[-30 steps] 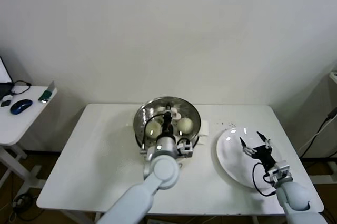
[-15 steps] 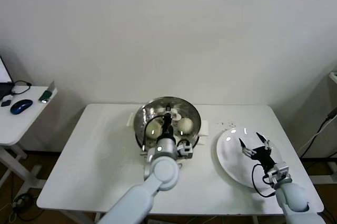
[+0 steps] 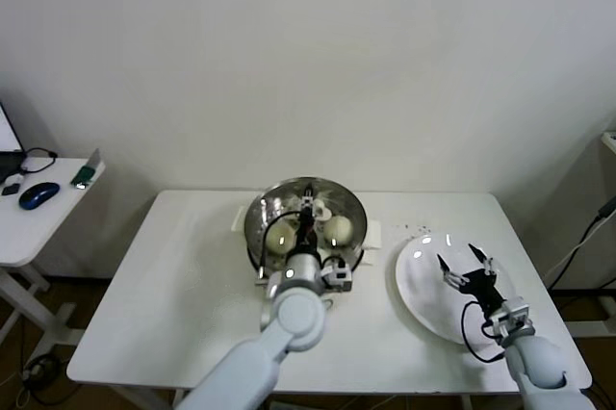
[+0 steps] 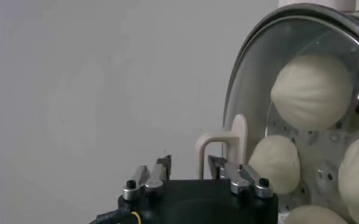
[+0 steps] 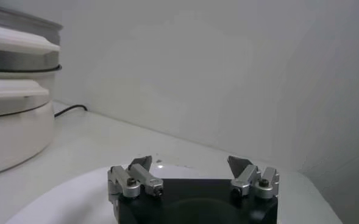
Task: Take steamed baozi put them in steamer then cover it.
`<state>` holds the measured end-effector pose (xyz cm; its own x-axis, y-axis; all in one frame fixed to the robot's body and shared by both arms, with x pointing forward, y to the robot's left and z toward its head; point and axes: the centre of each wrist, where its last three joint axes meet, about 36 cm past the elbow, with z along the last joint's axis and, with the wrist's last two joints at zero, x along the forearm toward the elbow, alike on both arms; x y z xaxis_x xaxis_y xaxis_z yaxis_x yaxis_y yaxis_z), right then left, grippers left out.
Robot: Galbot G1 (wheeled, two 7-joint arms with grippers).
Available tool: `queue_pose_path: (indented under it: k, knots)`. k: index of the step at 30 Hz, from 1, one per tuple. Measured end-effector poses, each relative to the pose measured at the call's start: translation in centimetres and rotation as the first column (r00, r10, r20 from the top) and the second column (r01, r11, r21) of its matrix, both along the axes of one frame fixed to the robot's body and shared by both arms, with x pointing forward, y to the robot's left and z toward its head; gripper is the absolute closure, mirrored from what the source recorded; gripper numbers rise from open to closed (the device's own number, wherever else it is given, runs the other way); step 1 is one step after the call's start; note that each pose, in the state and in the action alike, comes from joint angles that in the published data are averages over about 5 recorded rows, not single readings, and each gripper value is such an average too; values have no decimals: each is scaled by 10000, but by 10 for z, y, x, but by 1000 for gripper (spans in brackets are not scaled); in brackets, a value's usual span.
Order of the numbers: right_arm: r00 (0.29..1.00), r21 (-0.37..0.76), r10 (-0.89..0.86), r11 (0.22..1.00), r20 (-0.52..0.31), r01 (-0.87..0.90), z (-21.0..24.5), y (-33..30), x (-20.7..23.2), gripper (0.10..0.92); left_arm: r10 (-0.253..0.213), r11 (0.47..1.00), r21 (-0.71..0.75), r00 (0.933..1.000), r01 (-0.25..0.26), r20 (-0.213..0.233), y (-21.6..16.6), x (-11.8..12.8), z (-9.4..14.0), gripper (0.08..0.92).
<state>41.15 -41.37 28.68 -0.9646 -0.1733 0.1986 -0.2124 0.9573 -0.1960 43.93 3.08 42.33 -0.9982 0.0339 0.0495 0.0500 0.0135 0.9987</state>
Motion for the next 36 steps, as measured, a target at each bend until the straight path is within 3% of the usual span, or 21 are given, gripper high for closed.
queue_pose_path:
  k: [11, 18, 25, 32, 36]
  knots:
    - [9998, 105, -74, 9999, -202, 76, 3, -3, -2, 200, -136, 9993, -362, 9999, 137, 28, 15, -15, 12, 210]
    - [9996, 96, -92, 9999, -274, 95, 3, -5, -1, 200, -164, 9984, -544, 9999, 163, -11, 34, -30, 21, 177]
    - [9997, 93, -40, 9999, -256, 42, 5, -4, 1, 200, -40, 9958, -917, 9996, 66, 292, 56, -49, 32, 177]
    - [9997, 104, 47, 9999, -221, -45, 6, -2, -1, 200, 802, 9704, -2328, 9949, -641, 606, 92, -62, 46, 177]
    - [9998, 120, 76, 9999, -189, -73, 6, -2, -3, 200, 1763, 9244, -3486, 9839, -1550, 300, 124, -68, 46, 177]
